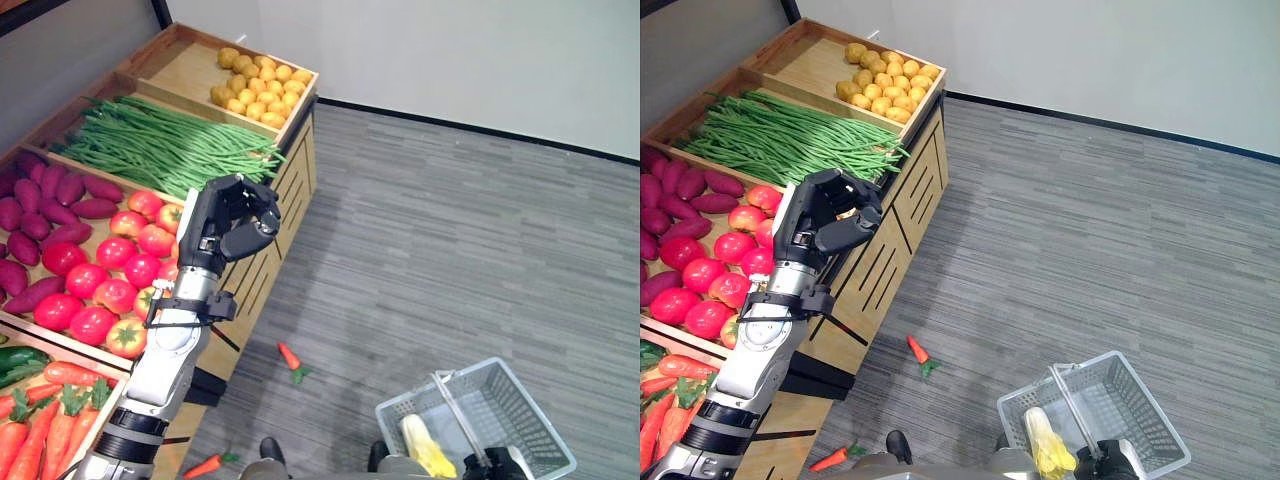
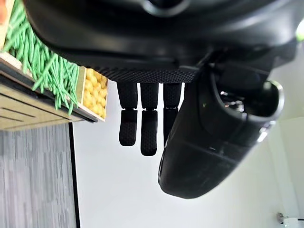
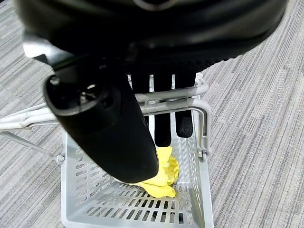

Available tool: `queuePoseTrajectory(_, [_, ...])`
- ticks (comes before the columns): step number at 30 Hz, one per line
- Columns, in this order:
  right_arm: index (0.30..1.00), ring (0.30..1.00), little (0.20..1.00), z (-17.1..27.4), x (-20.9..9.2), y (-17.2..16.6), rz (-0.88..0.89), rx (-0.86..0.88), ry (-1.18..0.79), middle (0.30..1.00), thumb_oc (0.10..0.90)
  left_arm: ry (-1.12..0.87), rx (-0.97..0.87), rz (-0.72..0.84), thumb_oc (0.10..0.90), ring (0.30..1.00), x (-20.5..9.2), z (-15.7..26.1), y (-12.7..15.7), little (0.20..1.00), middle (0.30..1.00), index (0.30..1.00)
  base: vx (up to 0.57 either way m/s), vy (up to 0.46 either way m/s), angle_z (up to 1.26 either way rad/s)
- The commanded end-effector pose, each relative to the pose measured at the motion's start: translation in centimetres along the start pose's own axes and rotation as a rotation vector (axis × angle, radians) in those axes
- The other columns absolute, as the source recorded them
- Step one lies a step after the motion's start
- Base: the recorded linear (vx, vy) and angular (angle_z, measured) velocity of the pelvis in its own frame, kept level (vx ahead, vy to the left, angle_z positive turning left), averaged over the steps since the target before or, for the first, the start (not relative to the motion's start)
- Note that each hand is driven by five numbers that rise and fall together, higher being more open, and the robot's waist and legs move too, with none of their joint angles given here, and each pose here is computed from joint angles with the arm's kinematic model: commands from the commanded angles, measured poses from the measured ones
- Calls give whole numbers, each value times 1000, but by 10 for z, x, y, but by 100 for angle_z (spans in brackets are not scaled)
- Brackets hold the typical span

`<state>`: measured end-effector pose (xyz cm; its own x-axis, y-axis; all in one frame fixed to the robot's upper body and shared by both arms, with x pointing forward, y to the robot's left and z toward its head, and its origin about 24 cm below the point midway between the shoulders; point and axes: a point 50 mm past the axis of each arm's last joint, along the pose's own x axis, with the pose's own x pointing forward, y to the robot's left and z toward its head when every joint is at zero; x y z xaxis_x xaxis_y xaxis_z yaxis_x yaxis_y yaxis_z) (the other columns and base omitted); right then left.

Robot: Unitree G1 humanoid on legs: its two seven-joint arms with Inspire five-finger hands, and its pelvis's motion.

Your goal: Get the vegetables into the basket

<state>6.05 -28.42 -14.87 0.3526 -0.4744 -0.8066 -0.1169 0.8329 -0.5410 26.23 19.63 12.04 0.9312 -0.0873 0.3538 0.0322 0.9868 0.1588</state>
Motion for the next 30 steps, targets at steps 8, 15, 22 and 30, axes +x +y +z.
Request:
queuePoseTrajectory(8, [300, 300, 300, 5, 3, -12, -82, 5, -28, 300, 400, -316, 1037, 209, 400, 300, -22, 64, 59, 300, 300, 300, -26, -5, 33])
queuePoseTrajectory(15, [300, 300, 300, 17, 4, -11, -70, -35, -81, 300, 400, -241, 991, 228, 400, 300, -27, 48, 60, 300, 300, 300, -1, 11, 77])
queuePoseTrajectory(22, [300, 300, 300, 52, 6, -10, -52, -43, -186, 300, 400, -200, -229, 227, 400, 300, -25, 35, 34, 300, 300, 300, 3, 39, 9])
queuePoseTrajectory(30, [300, 300, 300, 52, 7, -6, -12, -45, -176, 300, 400, -125, -263, 127, 900, 1000, -34, 24, 25, 1000, 1000, 1000, 16, 40, -30])
